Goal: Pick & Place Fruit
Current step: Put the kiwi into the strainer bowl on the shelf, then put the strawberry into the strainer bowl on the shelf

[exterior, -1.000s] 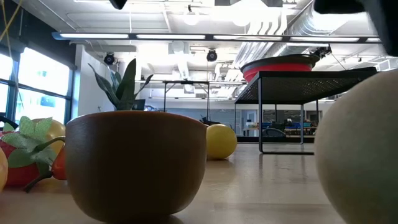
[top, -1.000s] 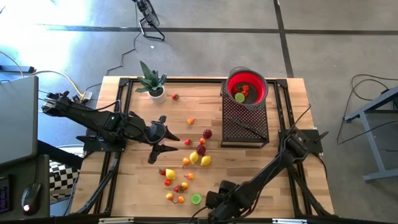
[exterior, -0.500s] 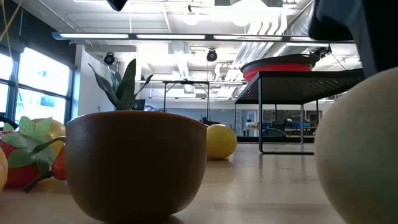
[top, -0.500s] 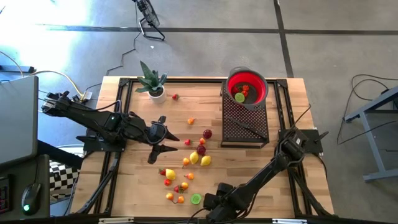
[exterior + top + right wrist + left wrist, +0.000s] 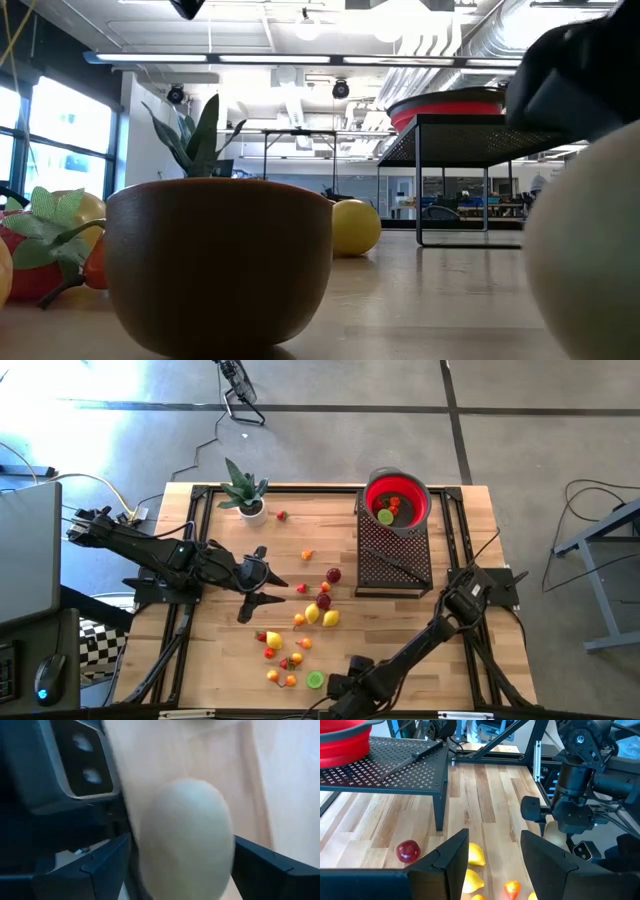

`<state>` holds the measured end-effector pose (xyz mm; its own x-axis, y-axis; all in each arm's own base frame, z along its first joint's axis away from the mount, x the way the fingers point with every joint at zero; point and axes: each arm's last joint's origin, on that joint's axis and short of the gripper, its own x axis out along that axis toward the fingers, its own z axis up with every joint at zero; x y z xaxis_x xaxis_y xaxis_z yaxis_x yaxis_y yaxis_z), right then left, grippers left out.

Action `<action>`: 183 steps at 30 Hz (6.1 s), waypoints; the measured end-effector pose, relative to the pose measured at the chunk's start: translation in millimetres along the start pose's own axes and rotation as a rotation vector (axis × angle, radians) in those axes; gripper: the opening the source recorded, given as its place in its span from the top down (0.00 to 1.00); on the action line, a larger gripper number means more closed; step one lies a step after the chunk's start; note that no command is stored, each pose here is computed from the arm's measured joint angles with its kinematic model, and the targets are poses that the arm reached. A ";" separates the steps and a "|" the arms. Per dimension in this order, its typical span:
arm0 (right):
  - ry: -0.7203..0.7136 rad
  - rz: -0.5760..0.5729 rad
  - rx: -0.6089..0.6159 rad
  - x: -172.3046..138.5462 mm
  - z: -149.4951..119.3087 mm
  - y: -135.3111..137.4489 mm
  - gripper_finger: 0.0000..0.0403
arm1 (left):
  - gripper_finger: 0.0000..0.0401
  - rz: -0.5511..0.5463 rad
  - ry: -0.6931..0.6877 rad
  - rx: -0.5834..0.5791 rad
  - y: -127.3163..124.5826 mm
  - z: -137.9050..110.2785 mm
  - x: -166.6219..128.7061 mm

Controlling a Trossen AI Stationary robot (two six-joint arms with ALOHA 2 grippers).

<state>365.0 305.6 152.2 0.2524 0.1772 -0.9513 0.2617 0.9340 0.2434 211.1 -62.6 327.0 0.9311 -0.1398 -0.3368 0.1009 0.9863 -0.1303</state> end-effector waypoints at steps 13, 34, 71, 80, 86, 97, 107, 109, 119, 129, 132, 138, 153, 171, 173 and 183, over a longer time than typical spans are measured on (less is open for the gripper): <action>0.001 0.002 0.002 1.8 0.0 0.2 0.40 | 0.56 0.000 0.000 0.000 0.0 0.1 0.0; 0.004 0.045 -0.018 -21.4 3.3 1.2 0.44 | 0.56 0.000 -0.001 0.000 0.0 0.1 0.0; -0.406 -0.355 0.040 -257.0 56.6 -146.7 0.45 | 0.56 0.391 -0.036 0.218 13.0 3.1 -1.8; -0.335 -0.483 0.050 -276.7 80.1 -211.8 0.45 | 0.56 0.299 -0.003 0.175 44.9 6.5 3.5; -0.249 -0.562 0.086 -283.0 88.2 -251.4 0.45 | 0.56 0.379 -0.002 0.134 68.5 8.7 1.0; -0.161 -0.646 0.177 -296.4 96.5 -315.5 0.45 | 0.56 0.484 -0.002 0.097 93.1 10.2 -4.4; -0.111 -0.650 0.281 -309.4 95.4 -368.3 0.45 | 0.56 0.501 -0.002 0.090 97.1 10.3 -5.6; -0.106 -0.636 0.302 -311.6 94.7 -376.9 0.45 | 0.56 0.500 -0.002 0.090 97.0 10.3 -5.5; -0.106 -0.566 0.380 -317.8 91.6 -402.1 0.45 | 0.56 0.499 -0.002 0.091 96.7 10.3 -5.4; -0.039 -0.539 0.402 -292.2 89.0 -415.8 0.45 | 0.56 0.499 -0.002 0.091 96.7 10.3 -5.4; -0.001 -0.538 0.395 -279.3 86.7 -418.9 0.44 | 0.56 0.499 -0.002 0.091 96.7 10.3 -5.4; 0.028 -0.532 0.401 -272.1 84.2 -420.8 0.45 | 0.56 0.500 -0.002 0.091 96.8 10.3 -5.4; -0.020 -0.576 0.340 -288.4 76.6 -411.8 0.26 | 0.56 0.500 -0.001 0.091 96.8 10.0 -5.4; -0.471 -0.398 0.141 -337.2 39.9 -347.1 0.75 | 0.56 0.501 -0.003 0.089 96.8 10.2 -5.4; -0.514 -0.340 0.092 -327.9 38.9 -339.1 0.83 | 0.56 0.501 -0.004 0.086 96.8 10.2 -5.4; -0.690 -0.190 -0.070 -286.8 28.1 -299.0 0.98 | 0.56 0.427 -0.001 0.084 94.8 9.8 -4.4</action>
<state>240.6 -33.2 357.6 0.7458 -0.2057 -0.6336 0.3050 0.9510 0.0503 220.0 32.4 325.3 0.8959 0.2819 -0.3433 -0.2649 0.9594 0.0967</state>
